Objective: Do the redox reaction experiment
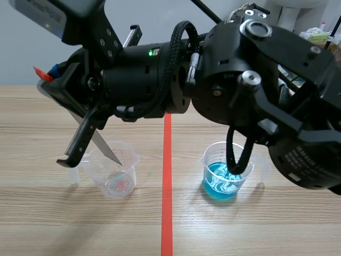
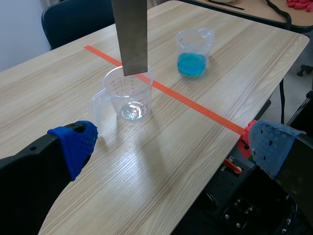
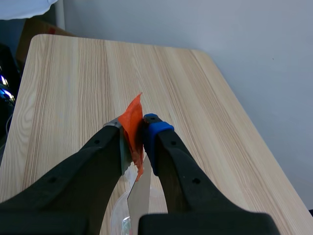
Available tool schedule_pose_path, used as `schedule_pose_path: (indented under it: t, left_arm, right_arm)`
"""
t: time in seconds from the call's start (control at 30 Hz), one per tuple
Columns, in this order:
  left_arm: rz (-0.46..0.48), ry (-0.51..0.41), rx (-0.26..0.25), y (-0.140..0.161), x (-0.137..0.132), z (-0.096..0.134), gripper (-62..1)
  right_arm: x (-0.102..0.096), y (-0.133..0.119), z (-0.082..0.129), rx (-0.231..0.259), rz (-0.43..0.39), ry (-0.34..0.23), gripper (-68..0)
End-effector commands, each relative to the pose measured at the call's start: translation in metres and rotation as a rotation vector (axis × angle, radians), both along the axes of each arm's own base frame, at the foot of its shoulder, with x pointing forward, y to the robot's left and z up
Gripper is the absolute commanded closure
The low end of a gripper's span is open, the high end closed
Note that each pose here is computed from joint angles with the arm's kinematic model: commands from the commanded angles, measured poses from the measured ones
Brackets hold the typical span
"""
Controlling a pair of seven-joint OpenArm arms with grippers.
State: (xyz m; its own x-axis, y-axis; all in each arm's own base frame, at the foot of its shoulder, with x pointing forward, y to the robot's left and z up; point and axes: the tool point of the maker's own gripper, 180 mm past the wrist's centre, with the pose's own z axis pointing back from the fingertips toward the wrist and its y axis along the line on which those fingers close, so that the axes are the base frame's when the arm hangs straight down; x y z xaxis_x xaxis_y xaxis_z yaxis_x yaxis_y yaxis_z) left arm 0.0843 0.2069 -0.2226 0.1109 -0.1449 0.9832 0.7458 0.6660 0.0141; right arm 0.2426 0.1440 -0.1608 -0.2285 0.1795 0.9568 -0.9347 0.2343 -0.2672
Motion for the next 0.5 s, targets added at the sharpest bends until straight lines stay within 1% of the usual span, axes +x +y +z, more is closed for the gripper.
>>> schedule_pose_path:
  t: [0.0,0.23,0.47]
  left_arm:
    - [0.003,-0.019,-0.022,-0.003,0.001,0.006,-62.3]
    - [0.002,-0.019,-0.022,-0.003,0.001,0.006,-62.3]
    - [0.003,-0.019,-0.021,-0.003,0.001,0.006,-62.3]
  right_arm:
    - [-0.001,0.004,0.017,0.035,0.029,-0.027,-0.6]
    - [0.0,0.007,0.044,0.082,0.088,-0.004,-0.6]
    - [0.002,0.008,0.063,0.107,0.116,0.003,-0.6]
